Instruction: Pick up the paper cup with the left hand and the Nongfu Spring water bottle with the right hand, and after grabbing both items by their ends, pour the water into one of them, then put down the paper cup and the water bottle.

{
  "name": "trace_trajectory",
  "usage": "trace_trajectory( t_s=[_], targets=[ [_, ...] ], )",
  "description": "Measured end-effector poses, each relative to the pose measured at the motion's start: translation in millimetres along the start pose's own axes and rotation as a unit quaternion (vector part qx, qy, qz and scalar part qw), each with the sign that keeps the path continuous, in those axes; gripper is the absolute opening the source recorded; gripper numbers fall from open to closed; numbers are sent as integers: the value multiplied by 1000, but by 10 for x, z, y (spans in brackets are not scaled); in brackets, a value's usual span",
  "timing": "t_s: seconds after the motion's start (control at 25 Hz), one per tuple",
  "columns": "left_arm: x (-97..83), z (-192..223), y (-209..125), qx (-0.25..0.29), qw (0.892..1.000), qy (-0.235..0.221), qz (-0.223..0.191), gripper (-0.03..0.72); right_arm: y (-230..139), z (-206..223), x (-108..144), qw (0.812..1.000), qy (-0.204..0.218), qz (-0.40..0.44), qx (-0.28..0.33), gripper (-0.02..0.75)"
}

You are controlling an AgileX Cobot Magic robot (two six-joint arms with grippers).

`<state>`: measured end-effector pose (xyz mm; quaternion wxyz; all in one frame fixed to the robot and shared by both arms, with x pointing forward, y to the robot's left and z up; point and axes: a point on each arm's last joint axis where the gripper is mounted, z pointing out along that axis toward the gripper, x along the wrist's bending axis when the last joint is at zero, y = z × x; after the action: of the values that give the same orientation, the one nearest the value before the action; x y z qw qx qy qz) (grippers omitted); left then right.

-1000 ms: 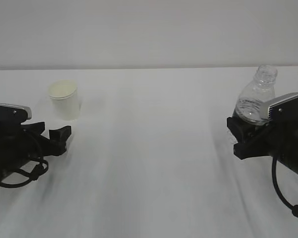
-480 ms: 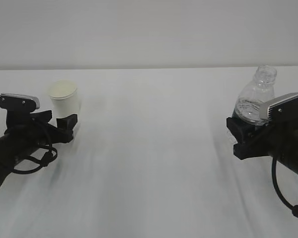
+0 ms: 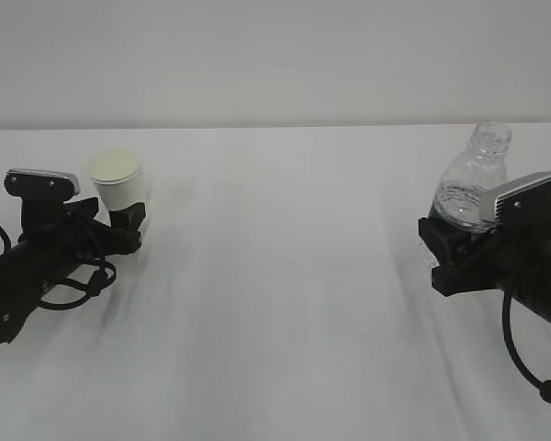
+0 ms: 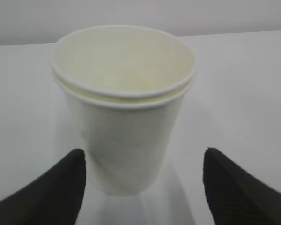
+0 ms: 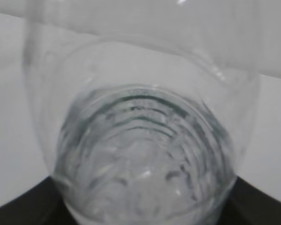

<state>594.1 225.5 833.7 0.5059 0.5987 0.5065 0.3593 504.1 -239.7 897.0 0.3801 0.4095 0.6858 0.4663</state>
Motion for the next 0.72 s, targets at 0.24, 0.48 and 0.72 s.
trace_trajectory(
  t_s=[0.24, 0.48, 0.72],
  targets=[
    [22, 68, 14, 2, 1000, 11, -4, 560, 0, 0, 0, 1000, 0, 0, 0, 456],
    [39, 190, -17, 8, 1000, 16, -6, 560, 4, -1, -1, 1000, 0, 0, -1, 456],
    [45, 304, -2, 10, 1000, 17, -6, 560, 4, -1, -1, 1000, 0, 0, -1, 456]
  ],
)
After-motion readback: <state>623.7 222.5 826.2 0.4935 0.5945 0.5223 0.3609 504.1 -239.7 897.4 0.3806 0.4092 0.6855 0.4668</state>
